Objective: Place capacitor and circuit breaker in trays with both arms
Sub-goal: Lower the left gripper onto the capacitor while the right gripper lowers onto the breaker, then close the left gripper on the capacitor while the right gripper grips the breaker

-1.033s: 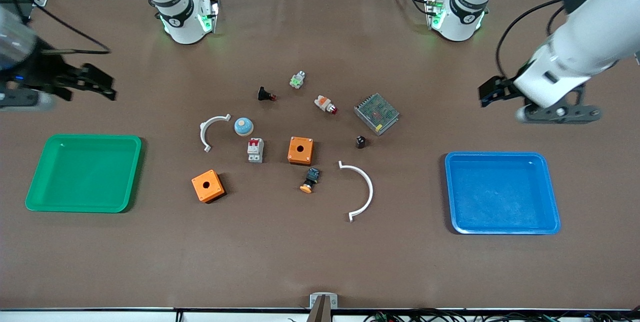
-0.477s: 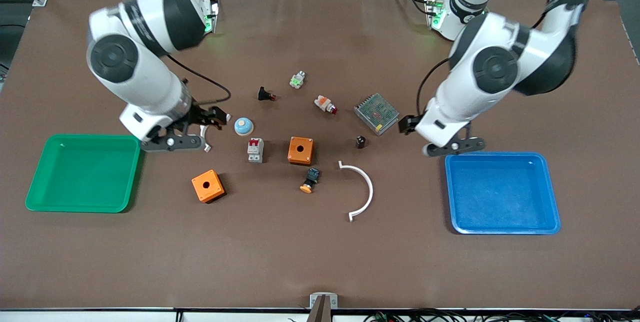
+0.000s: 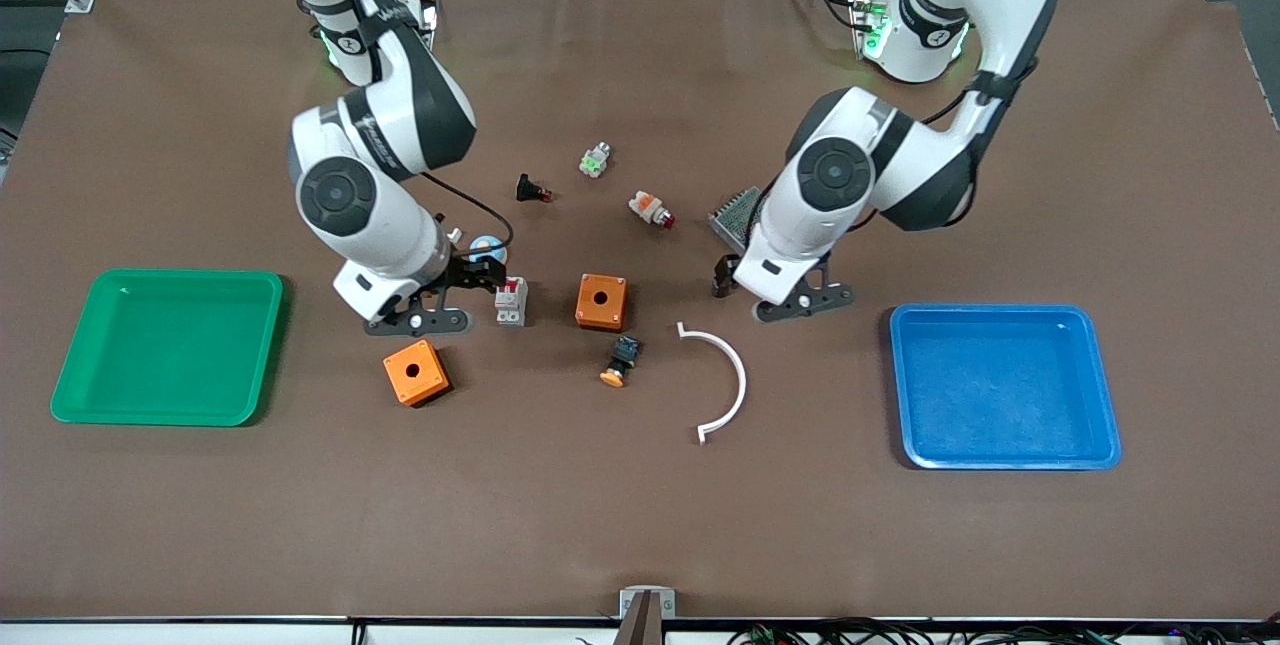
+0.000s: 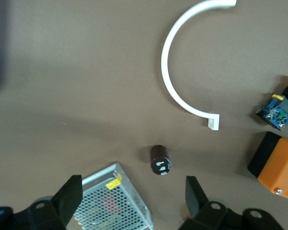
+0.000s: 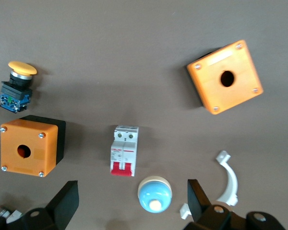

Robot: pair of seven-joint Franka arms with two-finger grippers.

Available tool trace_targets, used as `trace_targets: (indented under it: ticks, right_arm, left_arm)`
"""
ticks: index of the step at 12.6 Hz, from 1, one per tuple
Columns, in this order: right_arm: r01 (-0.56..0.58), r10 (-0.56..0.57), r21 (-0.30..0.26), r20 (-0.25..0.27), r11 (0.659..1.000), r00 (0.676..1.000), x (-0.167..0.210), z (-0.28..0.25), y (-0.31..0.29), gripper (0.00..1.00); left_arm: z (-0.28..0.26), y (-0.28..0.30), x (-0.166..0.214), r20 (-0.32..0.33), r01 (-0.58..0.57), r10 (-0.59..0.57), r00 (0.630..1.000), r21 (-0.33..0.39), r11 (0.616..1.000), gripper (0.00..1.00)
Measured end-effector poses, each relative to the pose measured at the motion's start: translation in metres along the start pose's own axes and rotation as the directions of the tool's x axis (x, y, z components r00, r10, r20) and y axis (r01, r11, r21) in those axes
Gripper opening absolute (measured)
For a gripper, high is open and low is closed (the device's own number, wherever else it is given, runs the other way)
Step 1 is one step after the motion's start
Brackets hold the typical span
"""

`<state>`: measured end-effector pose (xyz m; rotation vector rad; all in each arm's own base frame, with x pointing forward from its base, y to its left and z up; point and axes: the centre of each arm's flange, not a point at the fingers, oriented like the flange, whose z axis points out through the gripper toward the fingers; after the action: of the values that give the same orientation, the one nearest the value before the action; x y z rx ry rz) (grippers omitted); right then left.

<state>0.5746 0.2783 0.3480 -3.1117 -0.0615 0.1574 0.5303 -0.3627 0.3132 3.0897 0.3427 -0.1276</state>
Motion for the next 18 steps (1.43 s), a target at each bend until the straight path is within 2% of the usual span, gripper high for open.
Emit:
trace_targets:
  ticks: [3,4,5,6,11,12,13,14,15,17,18]
  right_arm:
    - [0.002,-0.002,-0.015,0.016,1.0,1.0,-0.002,0.033,-0.019,1.0]
    - [0.007,-0.006,-0.02,0.024,1.0,1.0,-0.002,0.042,-0.023,1.0]
    - [0.01,-0.009,-0.024,0.03,1.0,1.0,-0.002,0.05,-0.025,1.0]
    - [0.011,-0.01,-0.028,0.036,1.0,0.999,-0.003,0.058,-0.026,1.0]
    - [0.016,-0.016,-0.021,-0.006,1.0,1.0,-0.012,0.102,-0.024,1.0]
    - [0.02,-0.02,-0.023,-0.007,1.0,1.0,-0.014,0.11,-0.026,1.0]
    - [0.023,-0.023,-0.025,-0.006,0.999,1.0,-0.015,0.117,-0.027,1.0]
    - [0.025,-0.025,-0.028,-0.004,0.999,1.0,-0.015,0.123,-0.029,1.0]
    - [0.026,-0.026,-0.03,-0.001,0.999,1.0,-0.015,0.128,-0.029,1.0]
    - [0.026,-0.025,-0.033,0.005,0.999,1.0,-0.016,0.132,-0.028,0.96]
    - [0.025,-0.025,-0.034,0.007,0.999,1.0,-0.016,0.133,-0.028,0.88]
  left_arm:
    - [0.04,0.013,-0.016,-0.001,0.023,-0.023,1.0,0.03,0.999,0.89]
    - [0.053,0.017,-0.019,-0.007,0.03,-0.03,1.0,0.036,0.999,0.82]
    - [0.067,0.02,-0.021,-0.007,0.035,-0.034,0.999,0.04,0.999,0.82]
    - [0.08,0.022,-0.024,-0.003,0.033,-0.033,0.999,0.04,0.999,0.76]
    - [0.112,0.028,-0.031,0.016,0.041,-0.041,0.999,0.04,0.998,0.68]
    - [0.114,0.029,-0.032,0.018,0.041,-0.042,0.999,0.043,0.998,0.59]
    - [0.116,0.029,-0.033,0.02,0.041,-0.042,0.999,0.044,0.998,0.54]
    - [0.117,0.029,-0.033,0.021,0.041,-0.042,0.999,0.045,0.998,0.53]
    - [0.117,0.029,-0.032,0.021,0.041,-0.042,0.999,0.044,0.998,0.47]
    - [0.116,0.029,-0.031,0.015,0.043,-0.043,0.999,0.037,0.998,0.45]
    - [0.116,0.029,-0.03,0.009,0.045,-0.045,0.999,0.029,0.999,0.45]
